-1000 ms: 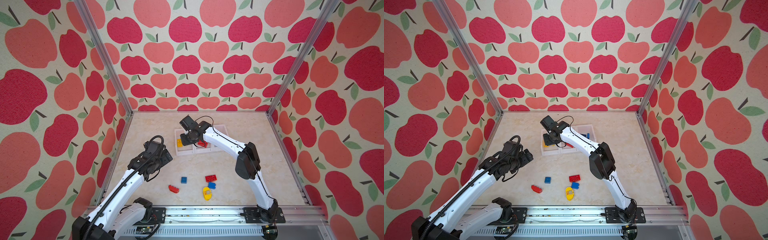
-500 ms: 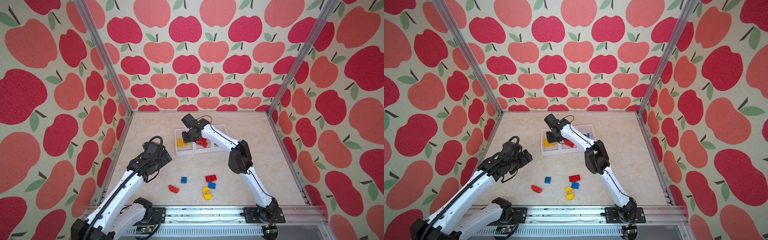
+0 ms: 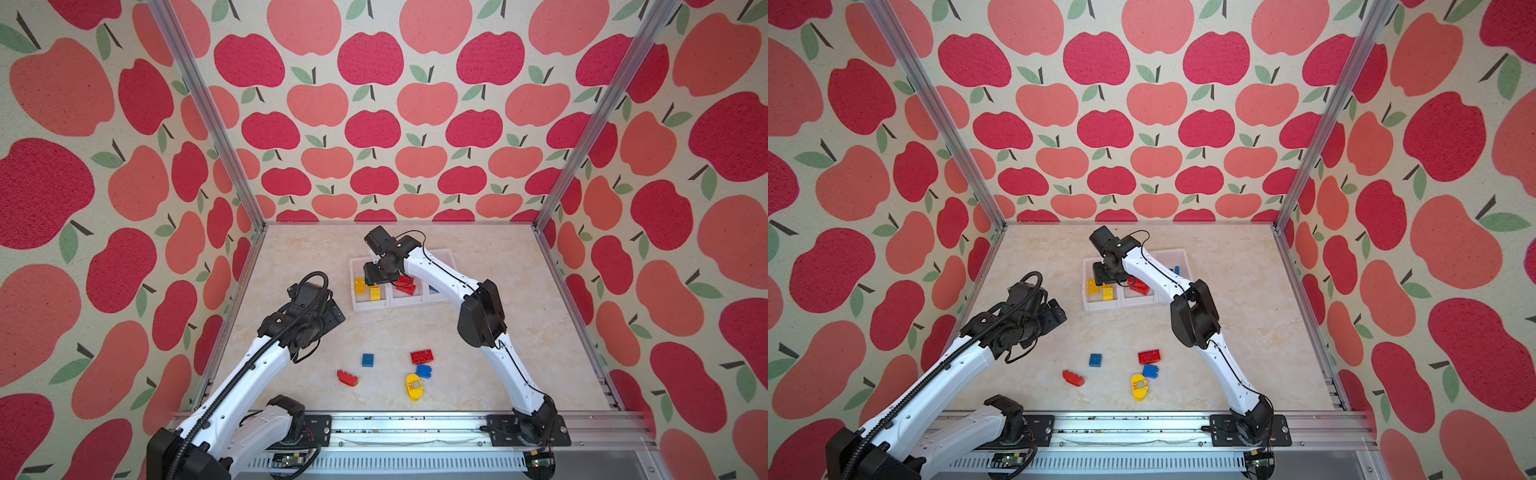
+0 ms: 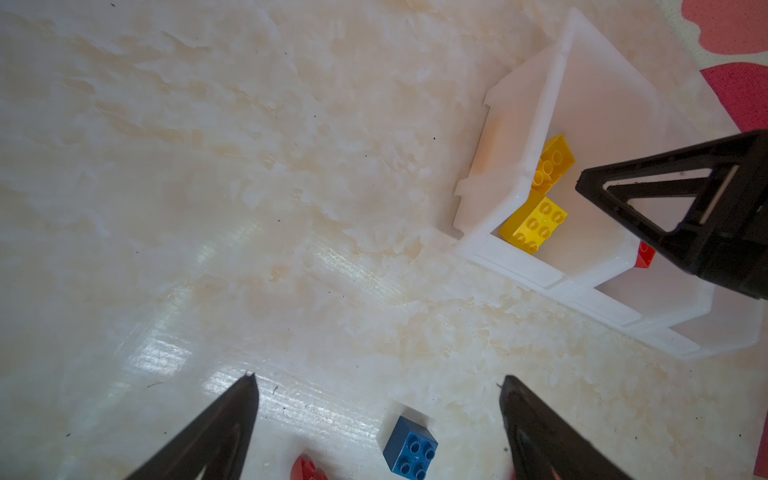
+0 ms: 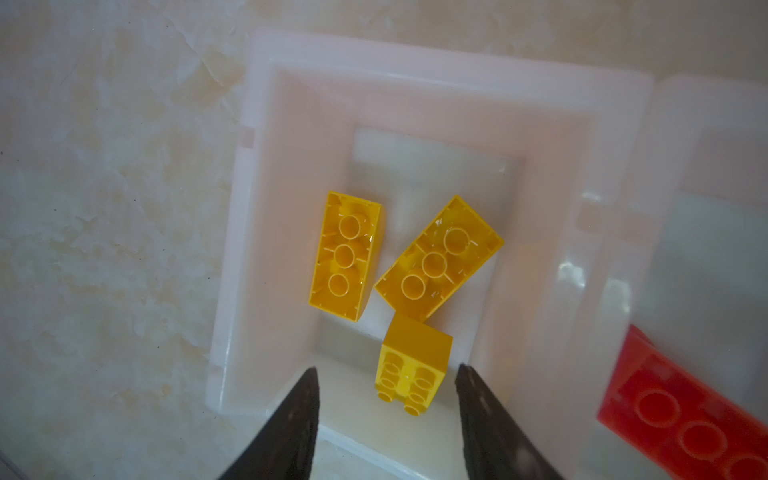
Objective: Sort the legos into containers by color
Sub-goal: 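Carry the yellow 2x2 brick into the yellow-brick bin and open the right gripper, then move the right gripper down over the red 2x4 brick beside the blue brick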
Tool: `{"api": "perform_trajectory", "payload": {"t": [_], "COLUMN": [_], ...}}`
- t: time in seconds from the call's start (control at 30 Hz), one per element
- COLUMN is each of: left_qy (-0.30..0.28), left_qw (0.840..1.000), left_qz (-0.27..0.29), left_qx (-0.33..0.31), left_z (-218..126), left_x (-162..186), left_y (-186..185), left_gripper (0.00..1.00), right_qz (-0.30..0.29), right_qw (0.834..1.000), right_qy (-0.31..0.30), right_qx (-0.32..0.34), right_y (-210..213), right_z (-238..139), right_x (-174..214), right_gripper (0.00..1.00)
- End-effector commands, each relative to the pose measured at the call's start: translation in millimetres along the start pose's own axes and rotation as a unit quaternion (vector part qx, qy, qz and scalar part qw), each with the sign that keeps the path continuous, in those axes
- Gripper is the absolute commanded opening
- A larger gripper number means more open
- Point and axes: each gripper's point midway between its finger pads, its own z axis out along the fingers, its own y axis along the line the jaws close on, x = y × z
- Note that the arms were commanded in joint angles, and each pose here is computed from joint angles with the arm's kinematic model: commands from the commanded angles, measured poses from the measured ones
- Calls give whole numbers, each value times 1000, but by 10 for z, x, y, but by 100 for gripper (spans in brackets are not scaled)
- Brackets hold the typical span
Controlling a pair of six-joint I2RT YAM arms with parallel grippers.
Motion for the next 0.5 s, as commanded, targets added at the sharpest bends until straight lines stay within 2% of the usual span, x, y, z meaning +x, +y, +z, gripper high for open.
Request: {"api": "perform_trajectory", "payload": {"t": [0.0,0.33,0.47], "left_qy": [-5,-3,0], "left_qw": [1000,1000,1000], "left_qz": [-7,-3,0], "left_qx": [0,5,8], "left_z": [11,47,70], "left_x": [-22,-20,-22], "left_y": [-15,-50,-82], "left_gripper": [93,93,93], "right_qz": [-16,-50,-117], "right_qw": [1000,999,993], "right_qy": [-10,-9,6], "right_qx": [-12,-19,-32], "right_y": [68,-9,-82], "right_z": [-407,-848,-967], "right_x": [16,536,884], "right_gripper": [56,61,64]}}
